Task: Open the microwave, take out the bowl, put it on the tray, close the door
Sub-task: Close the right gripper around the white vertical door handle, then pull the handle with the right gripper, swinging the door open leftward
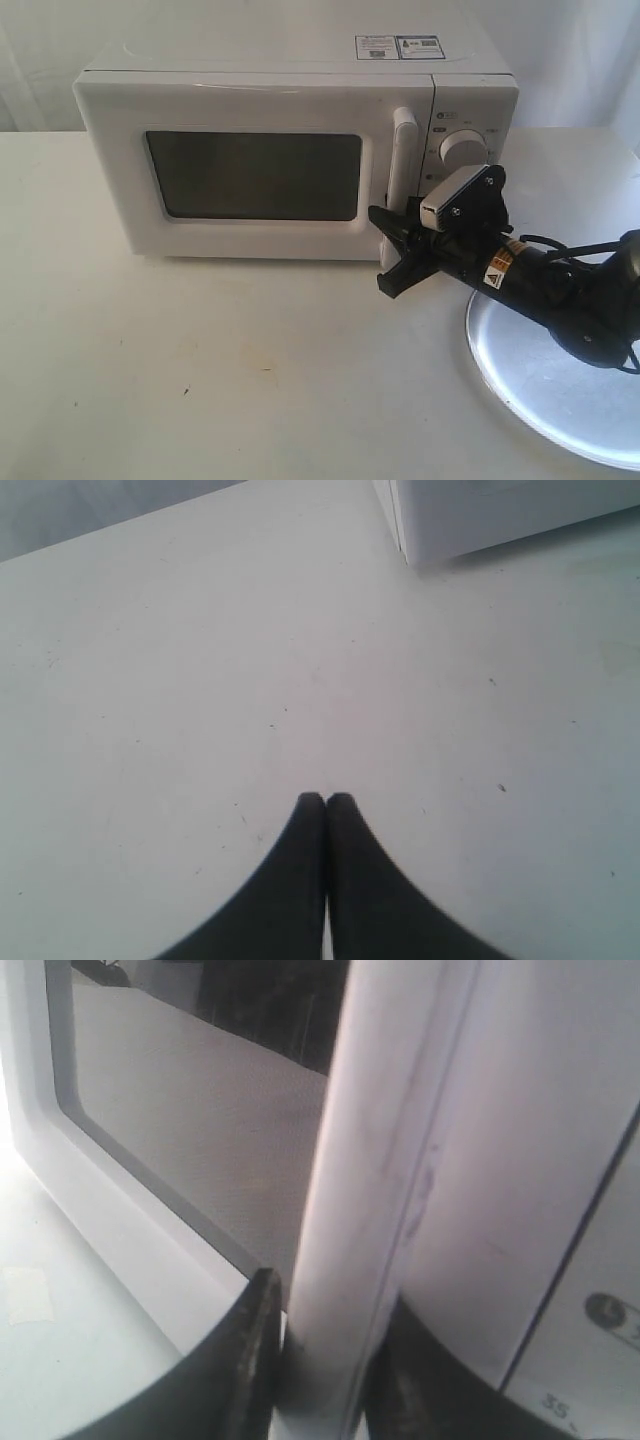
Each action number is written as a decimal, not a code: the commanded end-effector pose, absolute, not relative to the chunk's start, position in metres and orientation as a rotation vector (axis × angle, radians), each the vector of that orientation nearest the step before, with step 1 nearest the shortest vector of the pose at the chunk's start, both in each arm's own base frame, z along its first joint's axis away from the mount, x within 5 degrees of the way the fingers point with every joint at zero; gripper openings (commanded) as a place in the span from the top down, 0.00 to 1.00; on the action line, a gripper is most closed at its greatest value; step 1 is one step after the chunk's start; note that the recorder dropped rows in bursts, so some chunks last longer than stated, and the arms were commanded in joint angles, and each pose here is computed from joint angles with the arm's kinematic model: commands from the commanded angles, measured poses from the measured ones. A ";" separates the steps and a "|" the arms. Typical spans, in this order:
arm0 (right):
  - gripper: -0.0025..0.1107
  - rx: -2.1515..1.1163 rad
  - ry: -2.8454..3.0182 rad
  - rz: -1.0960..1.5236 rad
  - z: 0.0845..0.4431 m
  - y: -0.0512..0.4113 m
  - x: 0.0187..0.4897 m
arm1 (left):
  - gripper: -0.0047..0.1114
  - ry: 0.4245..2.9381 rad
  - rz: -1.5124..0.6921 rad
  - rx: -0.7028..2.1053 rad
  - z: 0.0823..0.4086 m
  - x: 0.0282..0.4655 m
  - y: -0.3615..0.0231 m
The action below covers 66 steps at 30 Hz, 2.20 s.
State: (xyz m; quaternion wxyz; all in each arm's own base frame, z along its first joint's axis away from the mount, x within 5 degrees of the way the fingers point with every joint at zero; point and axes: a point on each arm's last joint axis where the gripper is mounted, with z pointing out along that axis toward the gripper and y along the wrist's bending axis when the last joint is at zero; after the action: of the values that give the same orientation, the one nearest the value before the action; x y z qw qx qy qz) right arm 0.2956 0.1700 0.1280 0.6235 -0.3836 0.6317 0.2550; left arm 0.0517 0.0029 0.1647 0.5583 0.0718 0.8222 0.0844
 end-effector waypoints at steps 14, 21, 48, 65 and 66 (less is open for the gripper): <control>0.98 -1.367 1.161 0.764 0.122 0.197 0.247 | 0.96 1.930 0.193 0.168 0.166 0.052 0.003; 0.98 -1.382 1.119 0.727 0.134 0.191 0.236 | 0.96 1.930 0.193 0.168 0.166 0.052 0.003; 0.69 -1.310 1.025 0.776 0.208 0.151 0.145 | 0.96 1.930 0.193 0.168 0.166 0.052 0.003; 0.98 -1.250 1.021 0.973 0.226 0.207 0.172 | 0.96 1.930 0.193 0.168 0.166 0.052 0.003; 0.98 -1.276 0.992 0.953 0.224 0.210 0.171 | 0.96 1.930 0.193 0.168 0.166 0.052 0.003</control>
State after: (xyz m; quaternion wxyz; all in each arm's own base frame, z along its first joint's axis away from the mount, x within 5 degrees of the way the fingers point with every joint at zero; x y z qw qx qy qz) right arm 0.1790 0.2009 0.2241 0.5861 -0.5158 0.4736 0.4075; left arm 0.0517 0.0029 0.1647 0.5583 0.0718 0.8222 0.0844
